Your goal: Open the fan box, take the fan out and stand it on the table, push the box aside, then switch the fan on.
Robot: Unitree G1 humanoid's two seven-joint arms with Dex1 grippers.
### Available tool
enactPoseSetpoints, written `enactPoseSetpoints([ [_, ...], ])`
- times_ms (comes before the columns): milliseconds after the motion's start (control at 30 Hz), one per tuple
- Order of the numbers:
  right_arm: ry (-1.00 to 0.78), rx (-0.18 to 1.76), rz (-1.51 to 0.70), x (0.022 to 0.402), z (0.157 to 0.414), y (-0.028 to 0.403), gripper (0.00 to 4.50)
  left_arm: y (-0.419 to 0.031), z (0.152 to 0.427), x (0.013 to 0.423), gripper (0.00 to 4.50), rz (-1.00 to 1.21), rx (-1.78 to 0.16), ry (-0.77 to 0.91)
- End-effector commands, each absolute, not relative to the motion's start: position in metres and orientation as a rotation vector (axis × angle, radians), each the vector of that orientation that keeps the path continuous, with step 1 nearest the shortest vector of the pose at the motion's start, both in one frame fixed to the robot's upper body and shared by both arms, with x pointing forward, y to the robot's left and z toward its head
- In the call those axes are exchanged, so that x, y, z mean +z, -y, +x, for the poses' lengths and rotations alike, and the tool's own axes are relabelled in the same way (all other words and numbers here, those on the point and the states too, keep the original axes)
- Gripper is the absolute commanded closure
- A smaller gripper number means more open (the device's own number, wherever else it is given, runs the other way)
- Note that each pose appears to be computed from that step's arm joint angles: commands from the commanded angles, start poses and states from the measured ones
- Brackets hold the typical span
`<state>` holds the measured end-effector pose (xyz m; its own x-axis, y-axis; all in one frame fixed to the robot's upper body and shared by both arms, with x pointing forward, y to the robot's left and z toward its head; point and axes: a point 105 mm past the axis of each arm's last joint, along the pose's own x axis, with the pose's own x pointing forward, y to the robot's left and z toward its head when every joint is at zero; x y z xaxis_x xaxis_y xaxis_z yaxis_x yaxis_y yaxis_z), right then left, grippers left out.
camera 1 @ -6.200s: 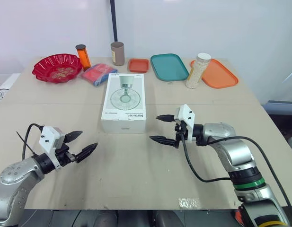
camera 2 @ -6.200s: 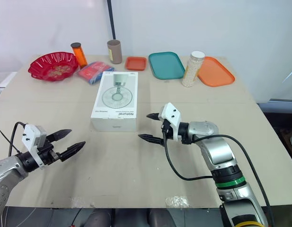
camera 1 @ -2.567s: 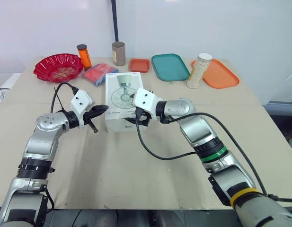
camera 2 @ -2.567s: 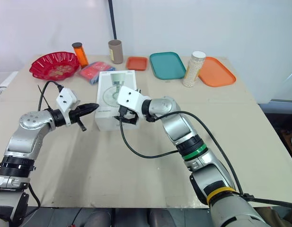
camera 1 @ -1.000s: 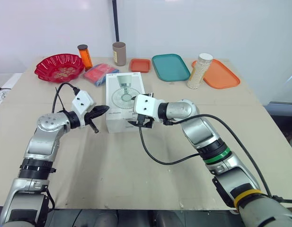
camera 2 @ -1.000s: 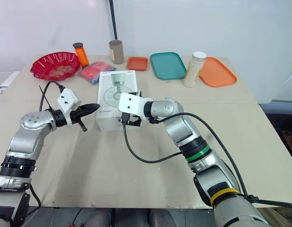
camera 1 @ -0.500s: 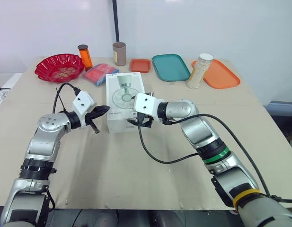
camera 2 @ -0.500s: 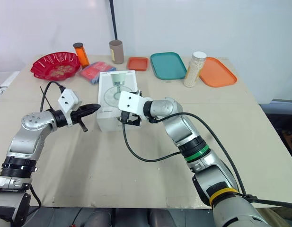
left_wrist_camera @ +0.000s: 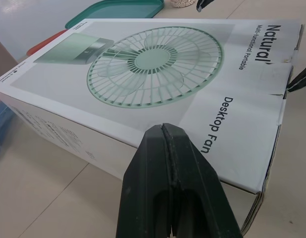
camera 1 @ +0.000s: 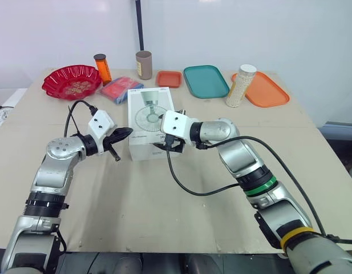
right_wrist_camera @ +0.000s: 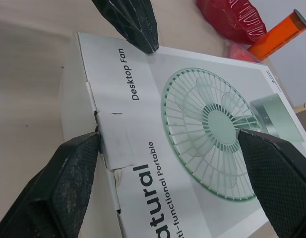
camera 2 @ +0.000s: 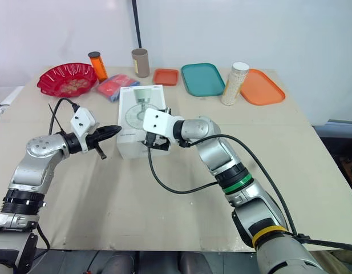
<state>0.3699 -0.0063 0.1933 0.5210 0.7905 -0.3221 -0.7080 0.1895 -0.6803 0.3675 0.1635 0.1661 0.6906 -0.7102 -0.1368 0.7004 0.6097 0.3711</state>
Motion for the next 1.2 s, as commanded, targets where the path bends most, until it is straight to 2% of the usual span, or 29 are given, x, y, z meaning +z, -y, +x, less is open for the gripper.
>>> enactPoseSetpoints([
  [33,0.187,0.972,-0.866,0.224,0.378,0.010,0.00,-0.153,0.359,0.133,4.44,0.409,-0.891,-0.088],
  [400,0.193,0.939,-0.822,0.239,0.384,0.015,0.00,-0.149,0.359,0.127,4.44,0.432,-0.914,-0.091],
  [567,0.210,0.929,-0.712,0.253,0.386,0.010,0.00,-0.149,0.359,0.124,4.44,0.445,-0.920,-0.097],
  [700,0.200,0.929,-0.734,0.248,0.387,0.012,0.00,-0.149,0.359,0.125,4.44,0.450,-0.918,-0.094],
  [800,0.159,0.887,-0.752,0.239,0.398,0.021,0.00,-0.150,0.359,0.127,4.44,0.450,-0.915,-0.089],
  [900,0.074,0.748,-0.742,0.226,0.425,0.050,0.00,-0.150,0.360,0.135,4.44,0.422,-0.902,-0.063],
  [1067,-0.009,0.545,-0.711,0.210,0.454,0.089,0.00,-0.150,0.358,0.137,4.44,0.428,-0.903,-0.058],
  [1200,-0.039,0.495,-0.603,0.208,0.460,0.099,0.00,-0.150,0.359,0.138,4.44,0.428,-0.896,-0.051],
])
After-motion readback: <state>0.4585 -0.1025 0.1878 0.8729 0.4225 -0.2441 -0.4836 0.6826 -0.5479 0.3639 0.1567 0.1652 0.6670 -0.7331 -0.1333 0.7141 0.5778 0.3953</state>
